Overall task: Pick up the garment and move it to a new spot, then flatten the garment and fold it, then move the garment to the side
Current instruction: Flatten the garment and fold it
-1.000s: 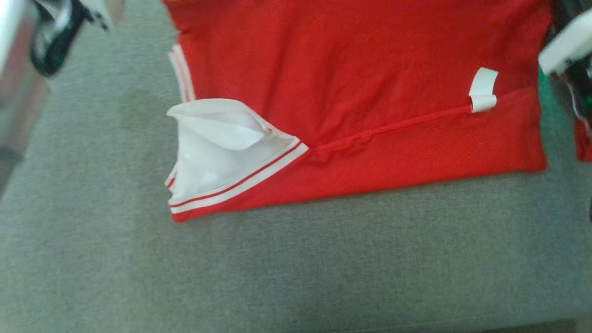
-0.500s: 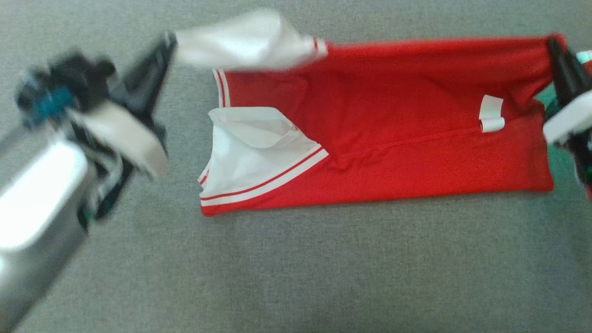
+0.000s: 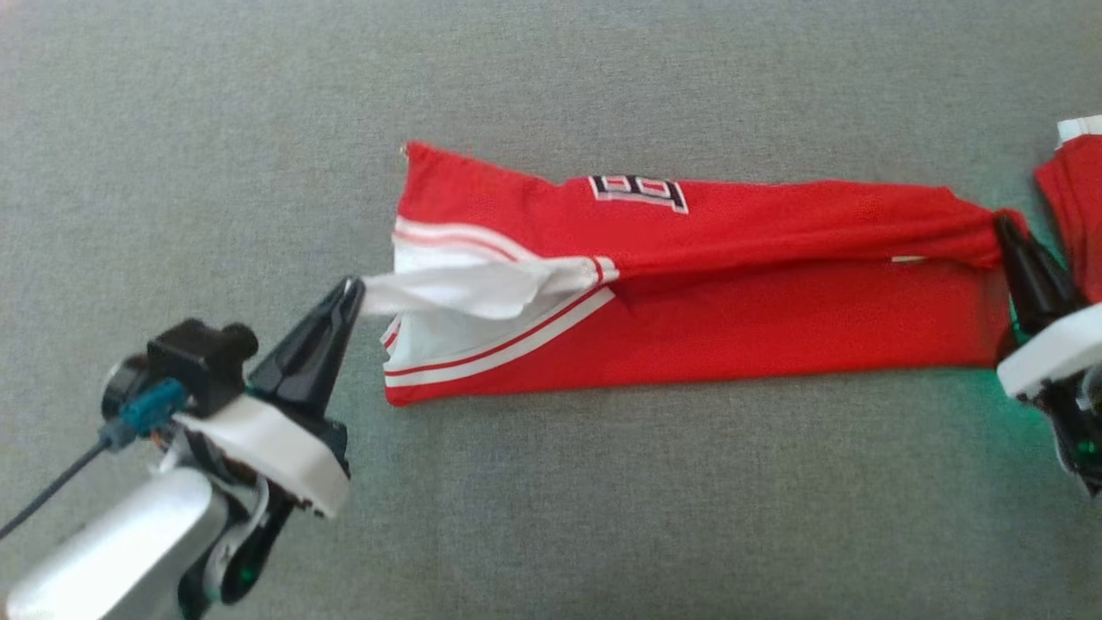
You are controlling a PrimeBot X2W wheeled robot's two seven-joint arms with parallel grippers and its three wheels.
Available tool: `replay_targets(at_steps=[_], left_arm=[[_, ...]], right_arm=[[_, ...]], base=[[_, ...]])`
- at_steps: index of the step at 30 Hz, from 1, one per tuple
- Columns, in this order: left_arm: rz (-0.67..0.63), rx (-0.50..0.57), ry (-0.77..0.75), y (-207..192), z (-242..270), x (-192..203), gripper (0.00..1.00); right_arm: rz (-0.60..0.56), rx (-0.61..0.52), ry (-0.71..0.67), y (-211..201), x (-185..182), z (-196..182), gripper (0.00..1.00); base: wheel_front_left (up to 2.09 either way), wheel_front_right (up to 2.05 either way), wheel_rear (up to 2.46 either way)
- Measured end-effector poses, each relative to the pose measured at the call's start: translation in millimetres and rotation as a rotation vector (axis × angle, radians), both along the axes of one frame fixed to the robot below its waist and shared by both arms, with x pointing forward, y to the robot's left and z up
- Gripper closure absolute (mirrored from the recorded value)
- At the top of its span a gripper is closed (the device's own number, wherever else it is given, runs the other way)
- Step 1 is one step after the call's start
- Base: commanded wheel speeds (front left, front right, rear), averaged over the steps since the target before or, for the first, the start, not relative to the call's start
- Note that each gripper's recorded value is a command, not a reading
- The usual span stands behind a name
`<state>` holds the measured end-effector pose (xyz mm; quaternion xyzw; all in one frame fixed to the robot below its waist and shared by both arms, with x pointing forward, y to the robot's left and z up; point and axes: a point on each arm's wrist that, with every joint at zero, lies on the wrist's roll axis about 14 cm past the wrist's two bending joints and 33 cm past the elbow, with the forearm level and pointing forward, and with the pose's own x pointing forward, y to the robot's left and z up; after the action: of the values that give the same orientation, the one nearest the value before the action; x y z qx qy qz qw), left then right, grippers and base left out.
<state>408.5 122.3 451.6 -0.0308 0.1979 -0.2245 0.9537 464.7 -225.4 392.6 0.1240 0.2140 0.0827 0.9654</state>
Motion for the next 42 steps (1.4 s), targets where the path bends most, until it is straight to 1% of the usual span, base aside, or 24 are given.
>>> replay_targets(at_steps=[1,2,3,4,5,9,13,16,19,22,28,33,34,37,39,41,42], left_arm=[[0.003,-0.008,0.016,0,-3,-3,1.00],[0.005,-0.013,0.030,-1,-6,-6,1.00],[0.006,-0.020,0.045,-2,-9,-9,0.67],[0.007,-0.026,0.060,-3,-13,-13,0.14],[0.014,-0.029,0.067,-4,-15,-15,0.00],[0.066,-0.054,0.039,-5,-16,-20,0.00],[0.162,-0.082,-0.037,-3,-10,-28,0.00],[0.235,-0.078,-0.084,-1,-5,-35,0.00],[0.281,-0.066,-0.127,-2,1,-47,0.00],[0.293,-0.056,-0.188,-9,10,-60,0.00],[0.350,-0.039,-0.266,-8,22,-83,0.00],[0.394,-0.018,-0.333,-3,35,-90,0.00],[0.394,-0.018,-0.333,-3,35,-90,0.00],[0.418,-0.006,-0.353,0,38,-93,0.00],[0.426,0.000,-0.359,1,38,-95,0.00],[0.436,0.007,-0.365,3,38,-95,0.00],[0.443,0.009,-0.367,4,39,-95,0.00]], right_arm=[[-0.005,0.001,0.007,-2,-3,-2,0.45],[-0.011,0.000,0.011,-4,-6,-3,0.00],[-0.015,-0.004,0.013,-6,-8,-4,0.00],[-0.020,-0.005,0.009,-7,-8,-3,0.00],[-0.026,-0.006,0.003,-8,-8,-1,0.00],[-0.057,0.020,-0.018,-10,-15,7,0.00],[-0.109,0.054,-0.015,-15,-40,5,0.00],[-0.142,0.077,-0.007,-15,-62,2,0.00],[-0.172,0.105,0.003,-11,-81,-2,0.00],[-0.192,0.117,0.017,-9,-92,-4,0.00],[-0.237,0.116,-0.005,-14,-75,3,0.00],[-0.236,0.101,0.038,-3,-50,-3,0.00],[-0.236,0.101,0.038,-3,-50,-3,0.00],[-0.240,0.072,0.101,-2,-39,-15,0.00],[-0.234,0.031,0.160,-2,-39,-29,0.00],[-0.224,0.023,0.214,4,-42,-41,0.00],[-0.225,0.033,0.226,8,-41,-43,0.47]], base=[[0.00,0.00,0.00],[0.00,0.00,0.00],[0.00,0.00,0.00],[0.00,0.00,0.00],[0.00,0.00,0.00],[0.00,0.00,0.00],[0.00,0.00,0.00],[0.00,0.00,0.00],[0.00,0.00,0.00],[0.00,0.00,0.00],[0.00,0.00,0.00],[0.00,0.00,0.00],[0.00,0.00,0.00],[0.00,0.00,0.00],[0.00,0.00,0.00],[0.00,0.00,0.00],[0.00,0.00,0.00]])
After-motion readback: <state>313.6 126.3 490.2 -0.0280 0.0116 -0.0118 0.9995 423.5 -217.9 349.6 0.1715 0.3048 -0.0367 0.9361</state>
